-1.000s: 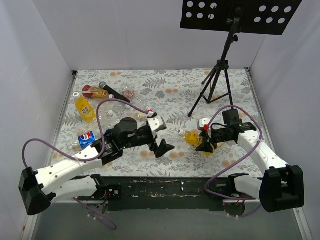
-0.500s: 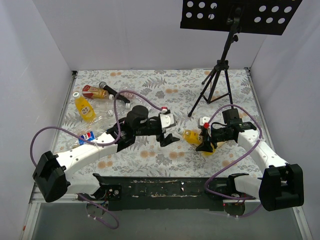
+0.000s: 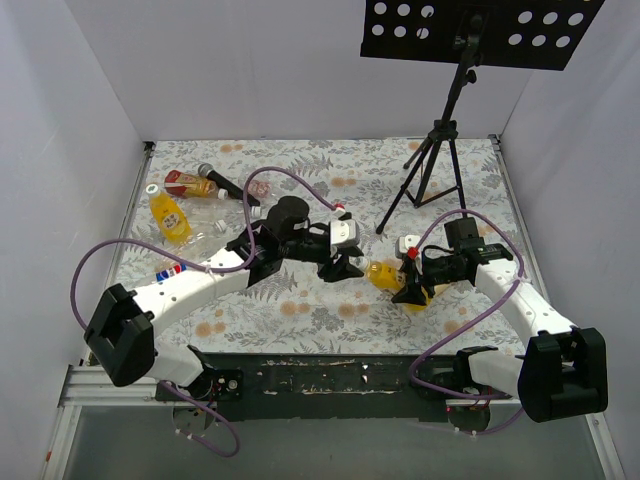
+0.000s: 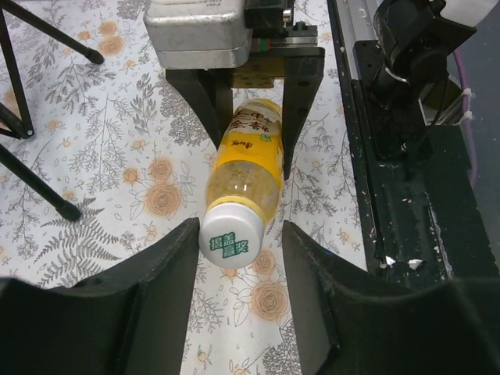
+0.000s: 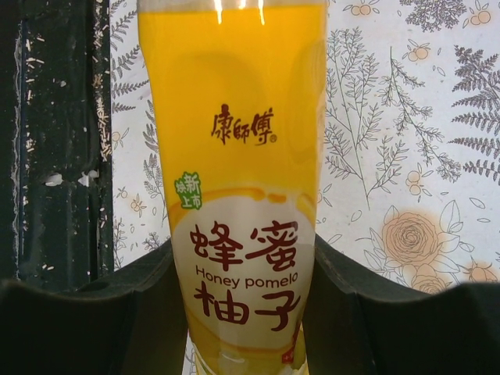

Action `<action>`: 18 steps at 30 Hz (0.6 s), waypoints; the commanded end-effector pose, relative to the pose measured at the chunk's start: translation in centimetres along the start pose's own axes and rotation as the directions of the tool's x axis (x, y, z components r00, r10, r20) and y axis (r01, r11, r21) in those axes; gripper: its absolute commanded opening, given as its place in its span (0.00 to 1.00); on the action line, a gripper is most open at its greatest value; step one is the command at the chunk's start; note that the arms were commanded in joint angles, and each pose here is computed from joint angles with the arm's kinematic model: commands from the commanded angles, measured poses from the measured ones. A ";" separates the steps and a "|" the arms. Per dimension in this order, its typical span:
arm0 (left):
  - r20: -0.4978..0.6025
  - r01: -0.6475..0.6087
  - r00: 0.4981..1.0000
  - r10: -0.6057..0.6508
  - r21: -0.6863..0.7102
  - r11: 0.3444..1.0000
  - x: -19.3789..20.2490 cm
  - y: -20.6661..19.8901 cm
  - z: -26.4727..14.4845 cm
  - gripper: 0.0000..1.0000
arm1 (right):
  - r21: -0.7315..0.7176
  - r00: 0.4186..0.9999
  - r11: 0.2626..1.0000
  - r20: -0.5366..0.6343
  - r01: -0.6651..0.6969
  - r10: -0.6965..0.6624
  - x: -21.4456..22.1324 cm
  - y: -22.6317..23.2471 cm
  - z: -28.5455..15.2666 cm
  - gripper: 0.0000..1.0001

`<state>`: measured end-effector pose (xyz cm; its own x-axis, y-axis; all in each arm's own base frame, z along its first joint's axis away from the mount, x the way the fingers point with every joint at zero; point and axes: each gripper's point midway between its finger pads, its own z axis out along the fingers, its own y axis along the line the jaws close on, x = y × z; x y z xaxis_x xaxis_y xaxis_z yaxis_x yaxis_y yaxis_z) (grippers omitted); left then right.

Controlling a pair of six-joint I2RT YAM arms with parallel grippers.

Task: Unscrew the bottle caps
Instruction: Unscrew the bottle cap from the plastic bottle.

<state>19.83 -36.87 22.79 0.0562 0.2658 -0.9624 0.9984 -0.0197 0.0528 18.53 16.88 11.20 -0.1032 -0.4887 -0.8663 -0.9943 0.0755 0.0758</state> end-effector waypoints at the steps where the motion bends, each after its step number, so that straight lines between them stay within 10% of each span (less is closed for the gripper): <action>1: 0.026 -0.015 1.000 0.014 0.037 0.999 -1.7 -0.1 -0.2 0.42 | 0.008 0.998 0.999 0.040 0.046 -0.046 -1.8 -0.4 -0.5 0.01; 8: 0.012 0.093 0.996 -0.093 0.015 0.996 -1.7 1.0 -0.3 0.00 | 0.009 0.998 0.999 0.037 0.044 -0.044 -1.7 -0.5 -0.5 0.01; 12: 0.039 0.335 0.942 -0.333 -0.088 0.938 -2.3 2.1 -0.5 0.00 | 0.013 0.999 0.999 0.037 0.040 -0.040 -1.7 -0.6 -0.5 0.01; 15: 0.157 0.634 0.773 -0.615 -0.254 0.731 -2.5 4.3 -0.9 0.00 | 0.030 0.999 0.999 0.034 0.024 -0.025 -1.6 -0.9 -0.5 0.01; 18: 0.354 0.884 0.418 -0.837 -0.372 0.284 -0.8 6.5 -1.7 0.00 | 0.048 0.999 0.999 0.033 0.020 -0.022 -1.6 -1.3 -0.4 0.01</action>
<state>22.15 -36.77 22.88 -0.4903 0.2035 -0.8475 0.8537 0.3082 -0.4199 18.78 16.84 11.30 -0.1321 -0.4828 -0.8657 -0.9904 0.1011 0.0947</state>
